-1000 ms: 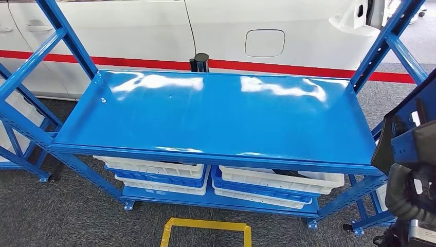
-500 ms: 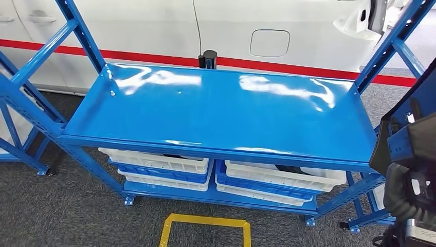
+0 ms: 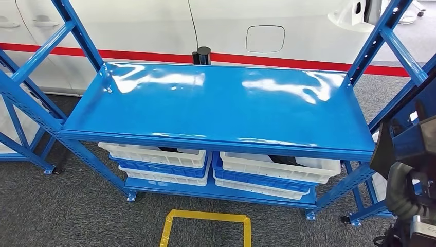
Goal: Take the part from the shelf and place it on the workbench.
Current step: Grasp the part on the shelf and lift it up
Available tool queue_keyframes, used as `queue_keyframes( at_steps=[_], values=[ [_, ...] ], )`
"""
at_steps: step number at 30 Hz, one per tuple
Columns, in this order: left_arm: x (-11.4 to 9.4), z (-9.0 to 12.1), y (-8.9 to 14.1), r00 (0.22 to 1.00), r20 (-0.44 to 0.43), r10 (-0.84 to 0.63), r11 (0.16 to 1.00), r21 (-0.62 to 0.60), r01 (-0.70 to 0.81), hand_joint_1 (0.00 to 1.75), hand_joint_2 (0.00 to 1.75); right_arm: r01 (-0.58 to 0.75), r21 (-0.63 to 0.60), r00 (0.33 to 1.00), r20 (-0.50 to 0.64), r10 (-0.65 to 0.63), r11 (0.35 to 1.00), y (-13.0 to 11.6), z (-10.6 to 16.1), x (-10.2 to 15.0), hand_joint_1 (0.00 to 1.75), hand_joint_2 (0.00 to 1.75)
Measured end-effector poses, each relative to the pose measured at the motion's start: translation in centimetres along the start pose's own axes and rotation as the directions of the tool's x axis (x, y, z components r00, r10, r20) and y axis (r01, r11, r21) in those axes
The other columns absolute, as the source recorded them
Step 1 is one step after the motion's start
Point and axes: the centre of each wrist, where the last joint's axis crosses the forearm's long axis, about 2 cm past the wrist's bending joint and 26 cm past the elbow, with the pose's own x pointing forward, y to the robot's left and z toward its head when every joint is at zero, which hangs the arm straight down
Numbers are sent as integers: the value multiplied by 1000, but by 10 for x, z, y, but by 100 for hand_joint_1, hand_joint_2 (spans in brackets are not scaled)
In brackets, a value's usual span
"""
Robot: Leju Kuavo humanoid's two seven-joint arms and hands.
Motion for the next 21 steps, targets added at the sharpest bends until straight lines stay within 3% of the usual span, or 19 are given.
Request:
queue_keyframes(
  at_steps=[21],
  values=[
    [1,0,-1,1000,-1,4,1000,16,-4,0,175,-2,5,1000,-15,2,1000,1,2,-5,175,175]
  ],
)
